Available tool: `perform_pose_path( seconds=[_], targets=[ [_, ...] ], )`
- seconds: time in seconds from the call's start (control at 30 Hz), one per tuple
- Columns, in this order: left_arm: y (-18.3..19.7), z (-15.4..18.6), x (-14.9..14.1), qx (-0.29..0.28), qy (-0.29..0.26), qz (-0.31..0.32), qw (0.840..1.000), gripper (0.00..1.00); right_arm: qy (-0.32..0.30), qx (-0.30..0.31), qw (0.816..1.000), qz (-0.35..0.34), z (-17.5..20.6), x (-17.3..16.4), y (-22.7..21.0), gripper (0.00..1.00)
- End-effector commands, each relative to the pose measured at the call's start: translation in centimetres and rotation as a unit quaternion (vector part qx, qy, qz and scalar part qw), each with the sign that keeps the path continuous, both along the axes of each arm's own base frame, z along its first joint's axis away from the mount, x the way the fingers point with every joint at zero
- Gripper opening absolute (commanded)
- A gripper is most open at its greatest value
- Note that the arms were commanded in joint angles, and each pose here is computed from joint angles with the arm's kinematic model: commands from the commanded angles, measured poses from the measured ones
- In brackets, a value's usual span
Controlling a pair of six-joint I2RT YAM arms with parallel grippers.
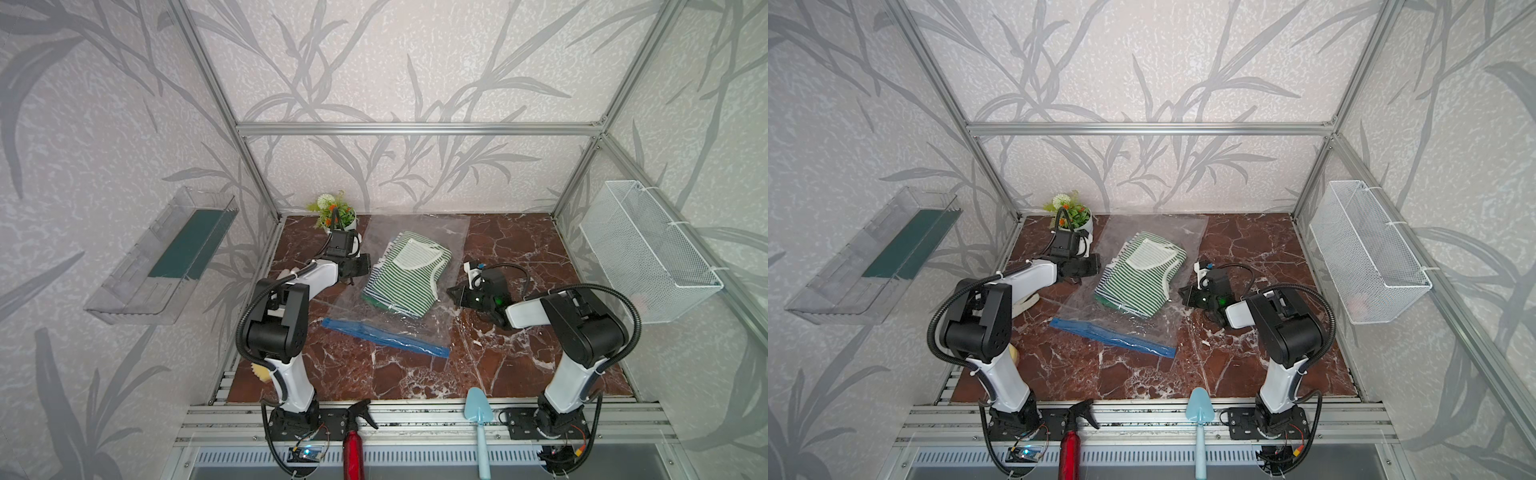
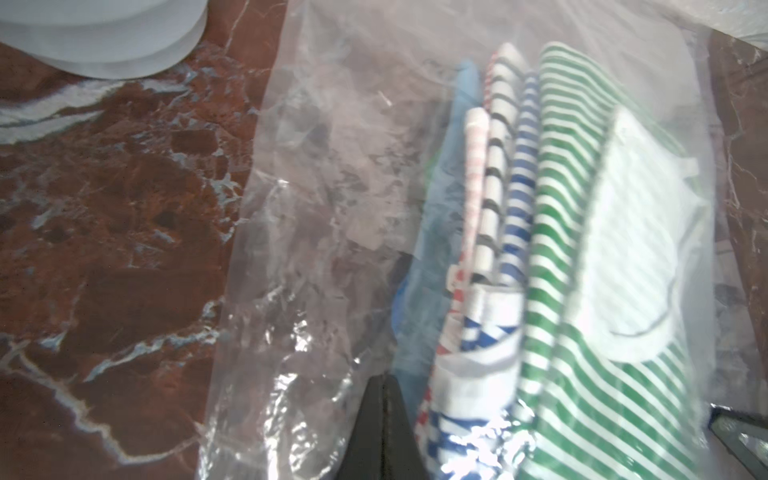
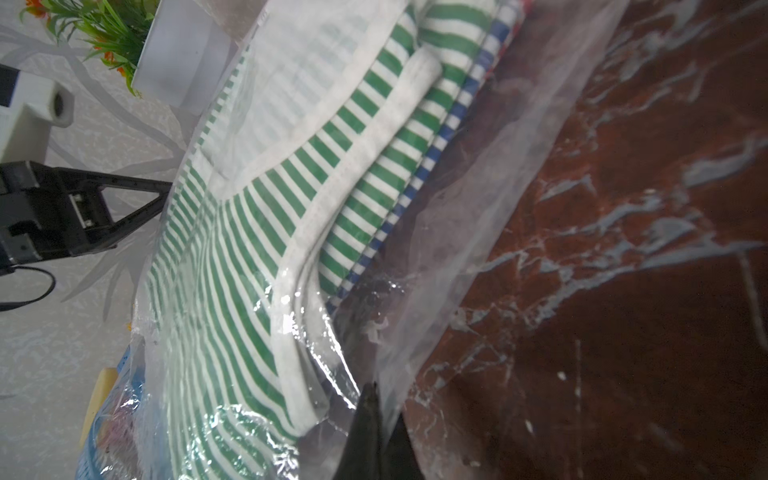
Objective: Take the tank top out of the vacuum bag
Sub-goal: Adjust the vacuum bag at the center of the board.
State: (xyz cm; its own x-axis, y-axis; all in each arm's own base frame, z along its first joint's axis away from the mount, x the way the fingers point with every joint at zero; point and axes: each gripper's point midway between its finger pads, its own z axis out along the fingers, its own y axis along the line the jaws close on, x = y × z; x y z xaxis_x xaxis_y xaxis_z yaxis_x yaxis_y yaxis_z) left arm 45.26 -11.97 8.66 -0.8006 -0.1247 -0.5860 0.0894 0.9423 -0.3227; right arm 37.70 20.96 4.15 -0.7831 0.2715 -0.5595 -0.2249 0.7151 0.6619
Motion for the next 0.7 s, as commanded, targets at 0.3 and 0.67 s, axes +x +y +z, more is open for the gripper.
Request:
perform_pose_path(
  seconds=[0.3, 0.67],
  targets=[
    [1.8, -0.5, 0.1, 0.033, 0.006, 0.036, 0.999, 0.61, 0.004, -0.028, 0.995, -0.093, 0.4, 1.1, -6.1, 0.00],
    [-0.8, -3.1, 1.0, -0.079, 0.014, 0.013, 0.997, 0.61, 0.015, -0.020, 0.997, -0.079, -0.1, 1.3, -5.5, 0.00]
  ],
)
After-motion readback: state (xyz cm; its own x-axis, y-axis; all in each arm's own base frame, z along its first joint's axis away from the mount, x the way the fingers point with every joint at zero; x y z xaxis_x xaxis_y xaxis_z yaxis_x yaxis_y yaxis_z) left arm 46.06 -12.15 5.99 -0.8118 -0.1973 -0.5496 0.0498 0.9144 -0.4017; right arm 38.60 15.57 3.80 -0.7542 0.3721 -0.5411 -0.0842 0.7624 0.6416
